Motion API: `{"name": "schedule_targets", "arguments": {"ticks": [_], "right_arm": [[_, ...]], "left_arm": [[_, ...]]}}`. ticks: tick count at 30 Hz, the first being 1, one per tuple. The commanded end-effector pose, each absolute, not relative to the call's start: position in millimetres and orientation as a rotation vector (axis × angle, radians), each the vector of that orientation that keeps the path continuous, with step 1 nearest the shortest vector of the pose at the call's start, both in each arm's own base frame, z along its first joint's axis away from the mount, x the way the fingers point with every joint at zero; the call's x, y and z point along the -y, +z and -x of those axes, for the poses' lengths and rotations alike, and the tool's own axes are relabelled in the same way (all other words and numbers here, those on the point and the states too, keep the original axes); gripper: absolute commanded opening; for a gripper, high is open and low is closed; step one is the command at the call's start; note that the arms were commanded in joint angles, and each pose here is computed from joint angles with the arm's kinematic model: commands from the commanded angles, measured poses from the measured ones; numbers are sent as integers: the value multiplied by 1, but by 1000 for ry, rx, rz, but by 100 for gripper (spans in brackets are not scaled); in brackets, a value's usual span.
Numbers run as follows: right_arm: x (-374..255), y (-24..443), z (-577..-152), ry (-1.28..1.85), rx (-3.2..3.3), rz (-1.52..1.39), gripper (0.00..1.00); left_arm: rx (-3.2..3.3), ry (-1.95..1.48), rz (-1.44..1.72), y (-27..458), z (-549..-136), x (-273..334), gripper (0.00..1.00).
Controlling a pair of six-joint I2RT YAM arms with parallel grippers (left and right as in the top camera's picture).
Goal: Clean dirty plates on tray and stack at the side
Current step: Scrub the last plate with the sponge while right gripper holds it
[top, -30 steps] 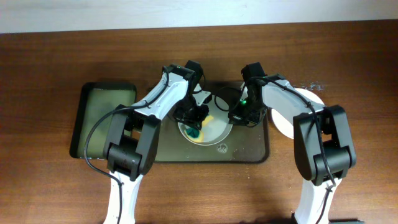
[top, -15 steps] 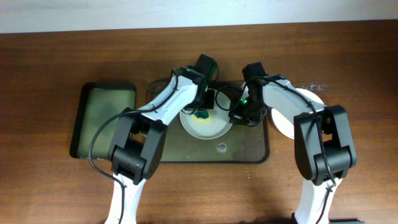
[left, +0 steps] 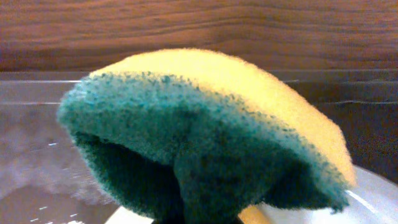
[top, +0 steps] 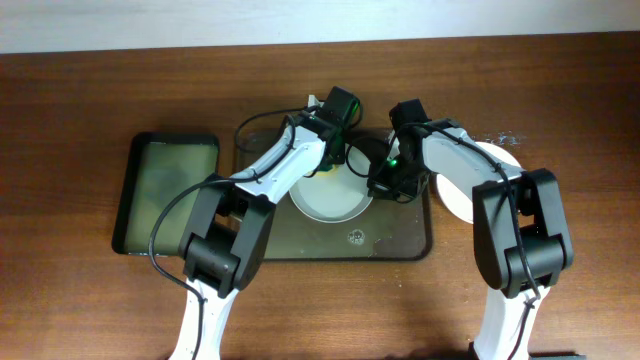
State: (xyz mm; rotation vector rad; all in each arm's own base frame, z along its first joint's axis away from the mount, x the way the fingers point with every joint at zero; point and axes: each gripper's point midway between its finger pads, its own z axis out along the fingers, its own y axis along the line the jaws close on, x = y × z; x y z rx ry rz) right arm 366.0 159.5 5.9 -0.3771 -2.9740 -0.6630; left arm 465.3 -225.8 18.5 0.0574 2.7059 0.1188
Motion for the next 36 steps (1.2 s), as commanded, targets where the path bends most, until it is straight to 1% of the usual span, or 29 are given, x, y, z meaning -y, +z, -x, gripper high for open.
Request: {"name": "schedule_targets", "arguments": {"ticks": [1, 2, 5, 7, 8, 9, 11, 13, 17, 21, 24, 25, 28, 32, 34, 36], "right_arm": [[-151, -5, -356, -597, 2940, 403, 4], [-151, -5, -356, -596, 2940, 404, 4], [-151, -5, -356, -596, 2940, 403, 4], [-151, -5, -356, -596, 2940, 403, 4], [-151, -5, -356, -596, 2940, 403, 4], [-151, -5, -356, -596, 2940, 403, 4], [-151, -5, -356, -596, 2940, 403, 4], [-151, -5, -356, -596, 2940, 403, 4], [-151, -5, -356, -596, 2940, 403, 4], [-151, -5, -355, -593, 2936, 404, 4], [-151, -6, -355, -590, 2934, 405, 4], [-150, -6, -355, -590, 2934, 405, 4], [-150, -6, -355, -585, 2936, 404, 4], [-150, -6, -355, -584, 2937, 405, 4], [-147, -7, -355, -560, 2947, 407, 4], [-146, -8, -355, -550, 2951, 407, 4]], "left_arm": [[-2608, 588, -14, 16, -477, 150, 0], [-2632, 602, -37, 15, -472, 148, 0], [-2773, 506, -359, 0, -452, 166, 0], [-2877, 232, -675, -14, -429, 197, 0], [-2911, 26, -843, -18, -411, 218, 0], [-2923, -203, -999, -18, -390, 238, 0], [-2904, -565, -1205, -9, -353, 263, 0], [-2940, -694, -1234, -3, -333, 267, 0], [-2968, -696, -1232, -2, -328, 264, 0], [-2943, -704, -1185, -3, -337, 270, 0], [-2941, -645, -1031, -5, -358, 274, 0], [-2951, -573, -948, -8, -369, 271, 0], [-2931, -220, -584, -15, -417, 247, 0], [-2736, 210, -105, -1, -471, 199, 0], [-2638, 373, 32, 9, -482, 176, 0], [-2584, 502, 70, 16, -484, 159, 0]]}}
